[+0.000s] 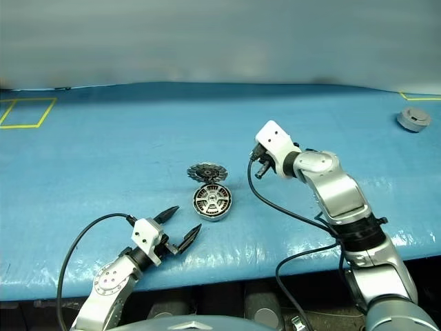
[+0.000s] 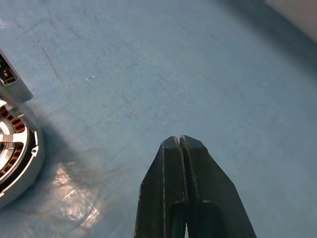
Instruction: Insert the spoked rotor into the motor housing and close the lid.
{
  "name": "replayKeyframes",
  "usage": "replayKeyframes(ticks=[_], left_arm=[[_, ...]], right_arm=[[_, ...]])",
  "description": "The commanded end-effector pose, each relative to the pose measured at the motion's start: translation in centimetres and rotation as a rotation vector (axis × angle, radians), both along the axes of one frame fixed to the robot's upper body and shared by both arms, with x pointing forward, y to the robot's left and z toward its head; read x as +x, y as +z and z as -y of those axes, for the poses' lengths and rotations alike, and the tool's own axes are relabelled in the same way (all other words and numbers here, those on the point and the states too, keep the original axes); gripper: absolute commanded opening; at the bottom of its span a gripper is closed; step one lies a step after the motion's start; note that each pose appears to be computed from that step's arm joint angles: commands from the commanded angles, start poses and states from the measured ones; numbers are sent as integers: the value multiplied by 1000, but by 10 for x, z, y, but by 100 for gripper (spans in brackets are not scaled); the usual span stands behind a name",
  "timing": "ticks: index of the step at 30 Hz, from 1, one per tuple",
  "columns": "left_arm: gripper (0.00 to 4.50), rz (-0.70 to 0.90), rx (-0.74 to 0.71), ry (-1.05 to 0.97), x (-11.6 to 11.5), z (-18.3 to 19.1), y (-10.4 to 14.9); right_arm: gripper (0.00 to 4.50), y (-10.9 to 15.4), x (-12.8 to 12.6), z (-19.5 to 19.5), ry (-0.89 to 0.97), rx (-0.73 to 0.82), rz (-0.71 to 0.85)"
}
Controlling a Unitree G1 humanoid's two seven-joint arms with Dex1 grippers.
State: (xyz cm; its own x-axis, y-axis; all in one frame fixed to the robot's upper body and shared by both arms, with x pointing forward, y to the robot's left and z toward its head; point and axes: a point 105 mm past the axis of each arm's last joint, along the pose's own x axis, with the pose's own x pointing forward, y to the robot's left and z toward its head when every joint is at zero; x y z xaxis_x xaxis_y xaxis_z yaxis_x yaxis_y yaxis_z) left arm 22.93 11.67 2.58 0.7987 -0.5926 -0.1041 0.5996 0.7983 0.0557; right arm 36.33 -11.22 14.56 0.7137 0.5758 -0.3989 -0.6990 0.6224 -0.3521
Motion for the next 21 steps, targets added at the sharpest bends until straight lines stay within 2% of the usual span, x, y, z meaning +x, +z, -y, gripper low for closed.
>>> replayKeyframes(ticks=[1, 6, 12, 21], left_arm=[[450, 40, -10, -18, 1, 4, 10], [450, 42, -13, -29, 2, 8, 11], [450, 43, -17, -13, -3, 9, 11], [450, 31, -15, 36, -13, 5, 10]], right_arm=[[4, 10, 12, -22, 117, 13, 35], [4, 8, 22, -61, 321, 23, 1], [4, 2, 32, -94, 461, -1, -86], [4, -9, 3, -119, 750, -17, -311]])
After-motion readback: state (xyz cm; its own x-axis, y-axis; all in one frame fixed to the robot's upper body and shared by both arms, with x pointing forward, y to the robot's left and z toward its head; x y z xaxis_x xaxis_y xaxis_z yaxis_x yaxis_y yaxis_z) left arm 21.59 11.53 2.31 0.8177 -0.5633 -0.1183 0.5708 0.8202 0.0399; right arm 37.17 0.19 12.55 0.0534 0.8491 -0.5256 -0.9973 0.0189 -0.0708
